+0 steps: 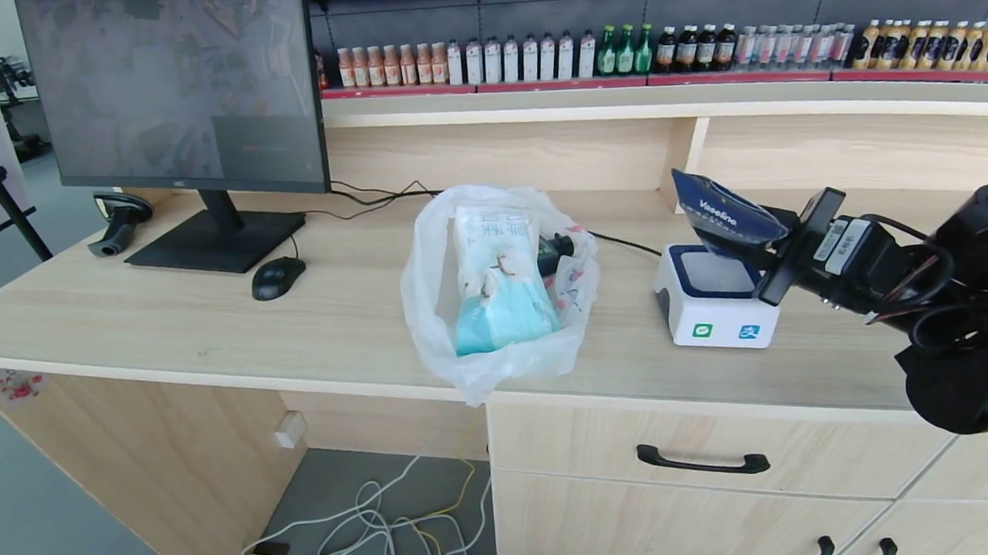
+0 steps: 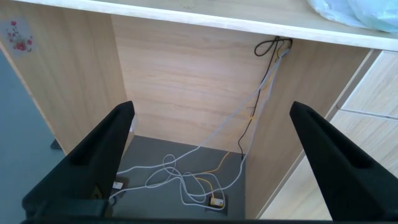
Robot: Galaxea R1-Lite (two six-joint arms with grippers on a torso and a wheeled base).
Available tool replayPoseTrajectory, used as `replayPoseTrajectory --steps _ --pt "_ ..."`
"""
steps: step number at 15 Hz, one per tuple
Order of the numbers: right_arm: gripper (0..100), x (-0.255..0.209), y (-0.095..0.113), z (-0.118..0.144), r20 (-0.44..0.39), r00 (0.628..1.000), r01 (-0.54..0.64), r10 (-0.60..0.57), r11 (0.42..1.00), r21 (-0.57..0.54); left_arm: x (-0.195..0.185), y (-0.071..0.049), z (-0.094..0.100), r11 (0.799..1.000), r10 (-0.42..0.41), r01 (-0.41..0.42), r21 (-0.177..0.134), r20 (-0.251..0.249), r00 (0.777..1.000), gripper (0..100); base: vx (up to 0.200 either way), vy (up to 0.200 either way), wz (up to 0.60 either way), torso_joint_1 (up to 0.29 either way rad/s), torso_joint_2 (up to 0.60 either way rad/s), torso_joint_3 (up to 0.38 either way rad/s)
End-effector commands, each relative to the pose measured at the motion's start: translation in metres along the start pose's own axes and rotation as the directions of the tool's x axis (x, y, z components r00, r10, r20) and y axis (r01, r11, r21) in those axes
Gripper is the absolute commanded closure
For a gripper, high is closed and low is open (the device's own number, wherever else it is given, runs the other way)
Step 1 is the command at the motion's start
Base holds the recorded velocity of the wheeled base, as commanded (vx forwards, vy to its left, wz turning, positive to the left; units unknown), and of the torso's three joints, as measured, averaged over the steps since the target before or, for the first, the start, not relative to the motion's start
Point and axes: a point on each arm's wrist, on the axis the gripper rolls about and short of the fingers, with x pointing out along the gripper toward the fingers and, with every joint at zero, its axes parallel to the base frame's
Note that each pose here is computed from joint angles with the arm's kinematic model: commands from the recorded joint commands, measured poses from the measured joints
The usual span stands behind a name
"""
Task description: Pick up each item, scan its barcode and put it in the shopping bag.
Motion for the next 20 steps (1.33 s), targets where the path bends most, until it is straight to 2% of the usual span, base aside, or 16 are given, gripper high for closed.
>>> replayPoseTrajectory --steps 1,7,16,20 --pt "100 -0.004 0.001 -0.002 -0.013 1.0 -0.002 0.002 1.0 0.004 0.0 0.0 0.0 1.0 0.0 0.0 0.0 0.001 1.0 0 0.0 0.0 0.0 0.0 0.0 0.0" --pt "100 -0.011 0.008 -0.002 -0.036 0.999 -0.017 0.018 1.0 0.017 0.0 0.0 0.0 1.0 0.0 0.0 0.001 0.001 1.0 0 0.0 0.0 0.0 0.0 0.0 0.0" --pt "100 -0.014 0.0 0.005 -0.035 0.999 0.001 -0.001 1.0 0.008 0.0 0.0 0.0 1.0 0.0 0.0 0.0 0.001 1.0 0 0.0 0.0 0.0 0.0 0.0 0.0" --pt "100 -0.01 -0.009 0.019 -0.097 0.989 0.125 -0.115 0.987 0.1 0.0 0.0 0.0 1.0 0.0 0.0 -0.002 0.0 1.0 0 0.0 0.0 0.0 0.0 0.0 0.0"
